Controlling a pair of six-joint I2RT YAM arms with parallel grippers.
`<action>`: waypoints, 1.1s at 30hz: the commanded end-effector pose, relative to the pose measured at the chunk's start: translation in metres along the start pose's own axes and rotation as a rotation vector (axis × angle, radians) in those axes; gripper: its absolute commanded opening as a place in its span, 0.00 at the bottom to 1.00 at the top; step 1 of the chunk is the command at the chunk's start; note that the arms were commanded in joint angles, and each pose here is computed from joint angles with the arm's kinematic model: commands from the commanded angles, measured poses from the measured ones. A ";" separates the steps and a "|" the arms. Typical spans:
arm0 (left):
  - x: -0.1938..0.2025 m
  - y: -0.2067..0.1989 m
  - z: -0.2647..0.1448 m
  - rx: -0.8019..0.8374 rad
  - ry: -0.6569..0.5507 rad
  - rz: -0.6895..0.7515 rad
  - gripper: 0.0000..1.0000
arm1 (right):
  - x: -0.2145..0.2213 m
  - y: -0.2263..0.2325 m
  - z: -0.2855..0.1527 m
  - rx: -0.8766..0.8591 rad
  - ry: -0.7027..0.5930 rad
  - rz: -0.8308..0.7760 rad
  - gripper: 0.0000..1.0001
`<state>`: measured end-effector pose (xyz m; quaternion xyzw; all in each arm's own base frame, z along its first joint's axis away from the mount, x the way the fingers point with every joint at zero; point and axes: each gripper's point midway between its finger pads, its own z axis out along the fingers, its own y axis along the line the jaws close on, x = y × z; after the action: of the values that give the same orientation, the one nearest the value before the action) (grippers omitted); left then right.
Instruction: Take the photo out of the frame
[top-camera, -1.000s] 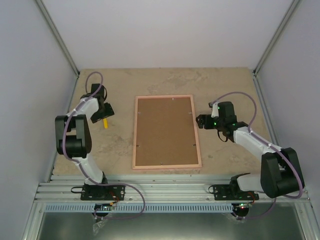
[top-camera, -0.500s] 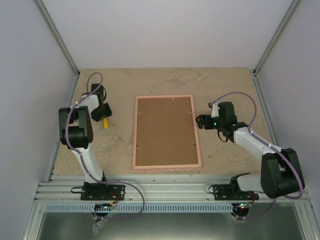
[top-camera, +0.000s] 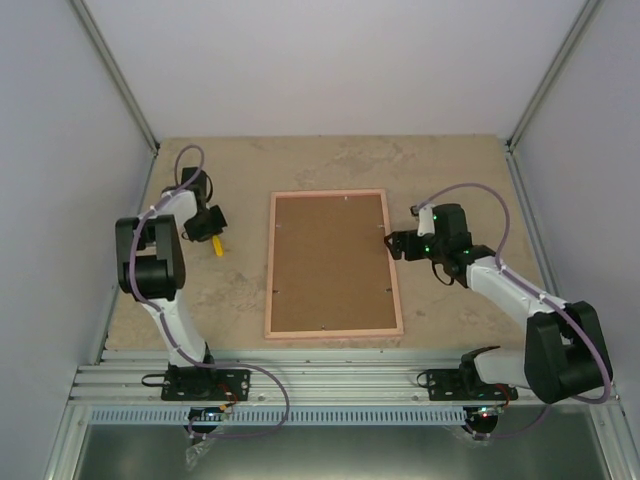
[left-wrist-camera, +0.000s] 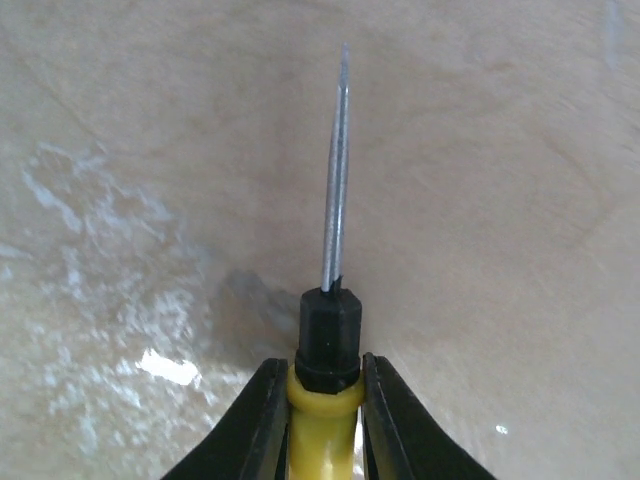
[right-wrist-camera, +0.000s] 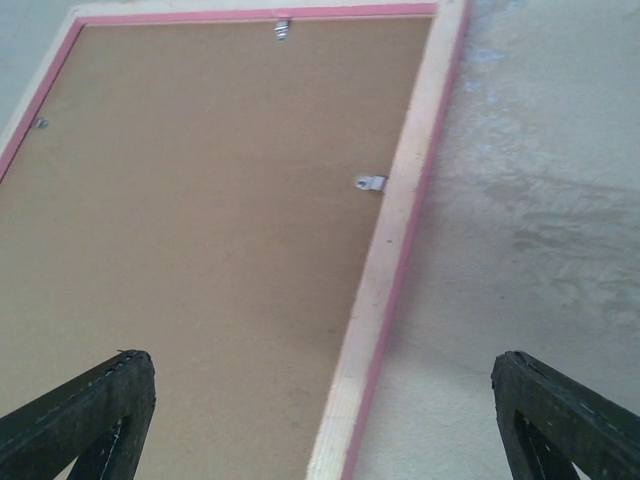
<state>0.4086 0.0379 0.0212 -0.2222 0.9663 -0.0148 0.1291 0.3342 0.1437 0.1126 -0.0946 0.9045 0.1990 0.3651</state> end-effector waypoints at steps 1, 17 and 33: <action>-0.001 -0.023 -0.035 0.152 -0.039 -0.012 0.06 | -0.011 0.026 -0.005 -0.075 -0.039 -0.073 0.94; 0.052 -0.123 -0.157 0.741 -0.188 -0.061 0.00 | -0.037 0.129 -0.043 -0.257 -0.203 -0.245 0.98; 0.117 -0.203 -0.235 1.198 -0.267 -0.110 0.00 | -0.048 0.212 -0.069 -0.377 -0.410 -0.321 0.94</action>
<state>0.3328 -0.1861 0.1902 -0.1653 0.8156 -0.4654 0.3014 0.2540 0.2953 0.2253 -0.2743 0.7647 0.3105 0.4935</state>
